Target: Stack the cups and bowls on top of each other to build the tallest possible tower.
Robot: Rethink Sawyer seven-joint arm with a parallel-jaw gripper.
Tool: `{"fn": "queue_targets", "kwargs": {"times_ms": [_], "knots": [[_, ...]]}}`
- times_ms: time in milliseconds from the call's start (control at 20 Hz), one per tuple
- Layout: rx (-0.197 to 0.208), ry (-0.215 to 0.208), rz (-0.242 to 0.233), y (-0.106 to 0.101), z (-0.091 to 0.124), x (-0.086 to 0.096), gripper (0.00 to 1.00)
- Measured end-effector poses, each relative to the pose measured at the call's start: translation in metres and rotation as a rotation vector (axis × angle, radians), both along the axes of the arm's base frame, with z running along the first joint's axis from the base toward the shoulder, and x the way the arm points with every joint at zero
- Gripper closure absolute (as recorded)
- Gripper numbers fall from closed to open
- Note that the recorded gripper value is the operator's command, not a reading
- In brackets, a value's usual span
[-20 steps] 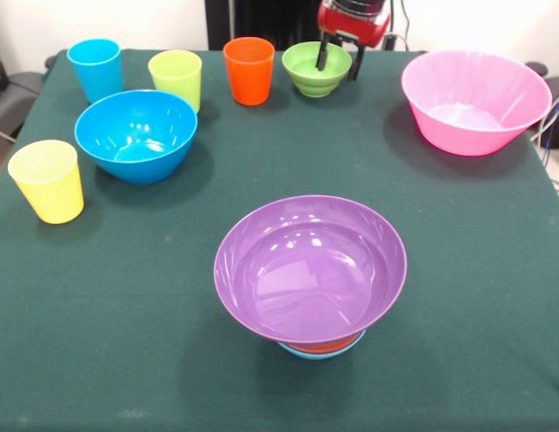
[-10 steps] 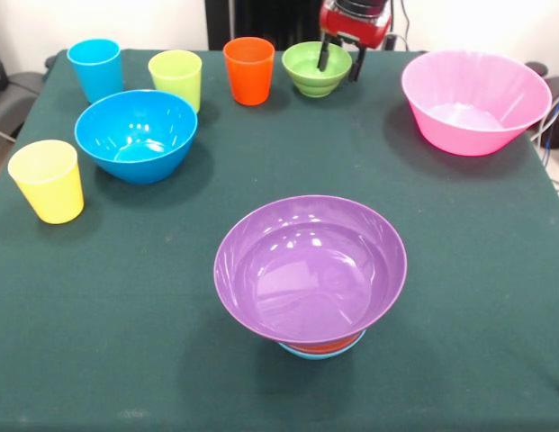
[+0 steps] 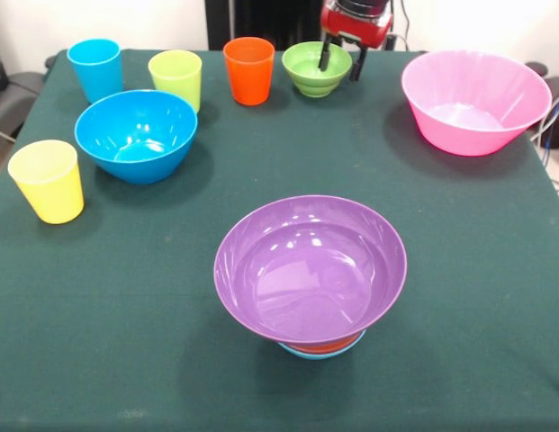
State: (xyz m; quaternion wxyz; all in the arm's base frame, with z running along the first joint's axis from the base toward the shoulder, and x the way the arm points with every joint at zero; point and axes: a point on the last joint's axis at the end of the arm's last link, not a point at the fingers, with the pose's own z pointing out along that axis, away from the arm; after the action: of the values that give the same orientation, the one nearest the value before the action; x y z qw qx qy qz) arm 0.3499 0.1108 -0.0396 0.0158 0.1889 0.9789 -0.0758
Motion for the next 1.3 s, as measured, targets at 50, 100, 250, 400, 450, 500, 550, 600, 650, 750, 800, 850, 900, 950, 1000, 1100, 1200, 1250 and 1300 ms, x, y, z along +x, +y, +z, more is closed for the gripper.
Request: {"fn": "queue_targets", "kwargs": {"times_ms": [50, 100, 250, 400, 450, 500, 550, 600, 650, 750, 800, 850, 900, 950, 1000, 1100, 1200, 1250, 1300], "knots": [[0.000, 0.000, 0.003, 0.0012, 0.0000, -0.0003, 0.00], [0.000, 0.000, 0.005, 0.0016, 0.0000, -0.0004, 0.00], [0.000, 0.000, 0.008, 0.0030, 0.0000, -0.0009, 0.00], [0.000, 0.000, 0.011, 0.0041, 0.0000, -0.0010, 0.00], [0.000, 0.000, 0.012, 0.0043, 0.0000, -0.0012, 0.00], [0.000, 0.000, 0.012, 0.0043, 0.0000, -0.0012, 0.00], [0.000, 0.000, 0.012, 0.0043, 0.0000, -0.0011, 0.00], [0.000, 0.000, 0.012, 0.0043, 0.0000, -0.0011, 0.00], [0.000, 0.000, 0.012, 0.0043, 0.0000, -0.0011, 0.00], [0.000, 0.000, 0.012, 0.0043, 0.0000, -0.0011, 0.00], [0.000, 0.000, 0.012, 0.0043, 0.0000, -0.0011, 0.00], [0.000, 0.000, 0.012, 0.0043, 0.0000, -0.0011, 0.00], [0.000, 0.000, 0.012, 0.0043, 0.0000, -0.0011, 0.00], [0.000, 0.000, 0.012, 0.0043, 0.0000, -0.0011, 0.00], [0.000, 0.000, 0.012, 0.0043, 0.0000, -0.0011, 0.00], [0.000, 0.000, 0.012, 0.0043, 0.0000, -0.0011, 0.00], [0.000, 0.000, 0.012, 0.0043, 0.0000, -0.0011, 0.00], [0.000, 0.000, 0.012, 0.0043, 0.0000, -0.0011, 0.00], [0.000, 0.000, 0.012, 0.0043, 0.0000, -0.0011, 0.00]]}}
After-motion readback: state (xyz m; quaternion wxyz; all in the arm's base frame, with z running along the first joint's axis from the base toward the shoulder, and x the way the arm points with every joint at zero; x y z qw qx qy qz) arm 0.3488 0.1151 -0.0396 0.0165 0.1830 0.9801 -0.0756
